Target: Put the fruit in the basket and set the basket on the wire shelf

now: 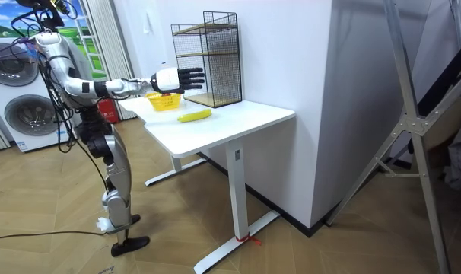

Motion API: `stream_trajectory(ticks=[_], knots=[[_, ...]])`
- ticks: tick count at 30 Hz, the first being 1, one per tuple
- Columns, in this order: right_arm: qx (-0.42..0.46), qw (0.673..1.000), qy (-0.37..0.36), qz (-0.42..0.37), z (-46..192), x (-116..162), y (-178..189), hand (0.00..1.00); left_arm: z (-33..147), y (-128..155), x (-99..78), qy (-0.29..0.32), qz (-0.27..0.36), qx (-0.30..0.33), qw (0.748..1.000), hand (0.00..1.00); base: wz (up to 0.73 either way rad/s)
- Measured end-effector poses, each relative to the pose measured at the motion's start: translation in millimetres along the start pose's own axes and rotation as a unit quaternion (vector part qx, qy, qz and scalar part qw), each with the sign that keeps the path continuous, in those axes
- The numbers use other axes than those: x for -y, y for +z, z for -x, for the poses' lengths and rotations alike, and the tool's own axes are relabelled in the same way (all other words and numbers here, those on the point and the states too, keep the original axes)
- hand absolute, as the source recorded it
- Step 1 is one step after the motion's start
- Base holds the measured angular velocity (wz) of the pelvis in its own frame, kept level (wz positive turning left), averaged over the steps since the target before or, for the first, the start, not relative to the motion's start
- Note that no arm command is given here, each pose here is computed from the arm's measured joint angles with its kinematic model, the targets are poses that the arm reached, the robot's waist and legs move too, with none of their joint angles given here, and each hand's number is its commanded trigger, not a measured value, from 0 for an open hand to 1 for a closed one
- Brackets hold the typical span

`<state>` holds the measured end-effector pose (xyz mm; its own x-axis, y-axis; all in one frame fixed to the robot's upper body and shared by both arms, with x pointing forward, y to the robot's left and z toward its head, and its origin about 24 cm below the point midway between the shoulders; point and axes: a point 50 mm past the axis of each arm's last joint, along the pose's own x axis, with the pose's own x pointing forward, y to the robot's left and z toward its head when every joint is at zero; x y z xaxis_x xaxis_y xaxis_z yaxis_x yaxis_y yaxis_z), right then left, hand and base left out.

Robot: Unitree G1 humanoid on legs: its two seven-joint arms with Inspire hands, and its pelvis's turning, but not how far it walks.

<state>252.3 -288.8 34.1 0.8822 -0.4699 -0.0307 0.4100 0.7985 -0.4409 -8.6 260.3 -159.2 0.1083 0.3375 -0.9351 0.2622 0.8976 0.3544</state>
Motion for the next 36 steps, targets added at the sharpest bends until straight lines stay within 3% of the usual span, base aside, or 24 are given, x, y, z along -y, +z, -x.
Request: stream_trajectory(ticks=[24, 36], knots=[[-0.054, 0.994, 0.099, 0.016, -17, -10, -14, 0.00, 0.2, 6, -9.1, -0.014, 0.007, 0.014, 1.000, 0.00, 0.00], [-0.138, 0.978, 0.157, 0.028, -12, -14, -49, 0.00, 0.1, 2, -10.3, -0.018, 0.014, 0.005, 1.000, 0.00, 0.06]])
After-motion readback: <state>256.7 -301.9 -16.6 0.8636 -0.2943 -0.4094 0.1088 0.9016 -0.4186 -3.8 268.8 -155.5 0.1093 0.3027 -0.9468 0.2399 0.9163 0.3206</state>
